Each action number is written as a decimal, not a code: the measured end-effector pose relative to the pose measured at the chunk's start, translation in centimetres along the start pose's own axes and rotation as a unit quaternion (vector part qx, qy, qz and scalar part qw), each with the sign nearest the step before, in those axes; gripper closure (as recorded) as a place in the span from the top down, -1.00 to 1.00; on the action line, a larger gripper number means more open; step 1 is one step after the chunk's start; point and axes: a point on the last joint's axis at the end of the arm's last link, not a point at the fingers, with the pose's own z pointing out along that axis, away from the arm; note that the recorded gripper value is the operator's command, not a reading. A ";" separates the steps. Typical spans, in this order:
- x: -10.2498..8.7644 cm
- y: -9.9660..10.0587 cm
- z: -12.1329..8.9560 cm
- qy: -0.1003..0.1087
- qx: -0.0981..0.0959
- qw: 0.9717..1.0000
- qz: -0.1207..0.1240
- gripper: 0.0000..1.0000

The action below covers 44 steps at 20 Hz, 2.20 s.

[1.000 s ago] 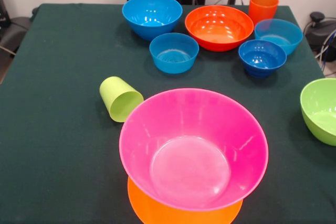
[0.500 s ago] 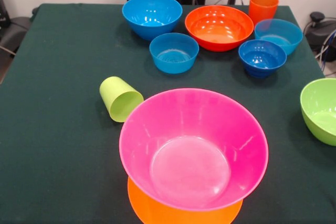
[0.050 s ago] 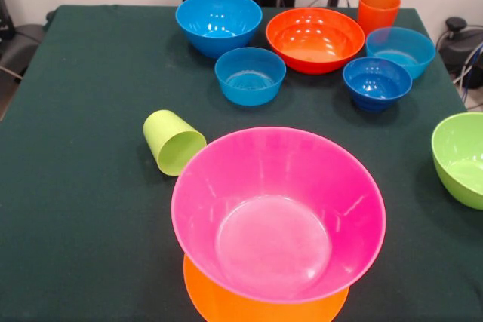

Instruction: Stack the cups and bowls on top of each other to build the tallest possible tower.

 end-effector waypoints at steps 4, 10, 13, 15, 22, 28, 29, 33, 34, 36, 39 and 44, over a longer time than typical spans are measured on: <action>-0.4 -0.4 0.1 0.000 0.001 1.000 0.002 1.00; -0.3 -0.3 0.1 0.000 0.001 1.000 0.000 1.00; -0.1 -0.2 0.0 0.001 0.000 1.000 -0.003 1.00; 0.1 -0.1 0.0 0.001 -0.001 1.000 -0.005 1.00; 0.7 0.1 0.1 0.003 0.001 1.000 -0.013 1.00; 0.6 0.3 0.1 0.003 0.003 1.000 -0.014 1.00; 0.4 0.3 0.1 0.002 0.003 1.000 -0.014 1.00; 0.0 0.3 0.4 -0.002 0.004 1.000 -0.013 1.00; -0.1 0.3 0.5 -0.002 0.005 1.000 -0.013 1.00; -0.2 0.0 0.9 -0.002 0.010 1.000 -0.013 1.00; -0.3 -0.3 1.5 -0.003 0.016 1.000 -0.013 1.00; -0.8 -0.8 2.0 -0.006 0.024 1.000 -0.011 1.00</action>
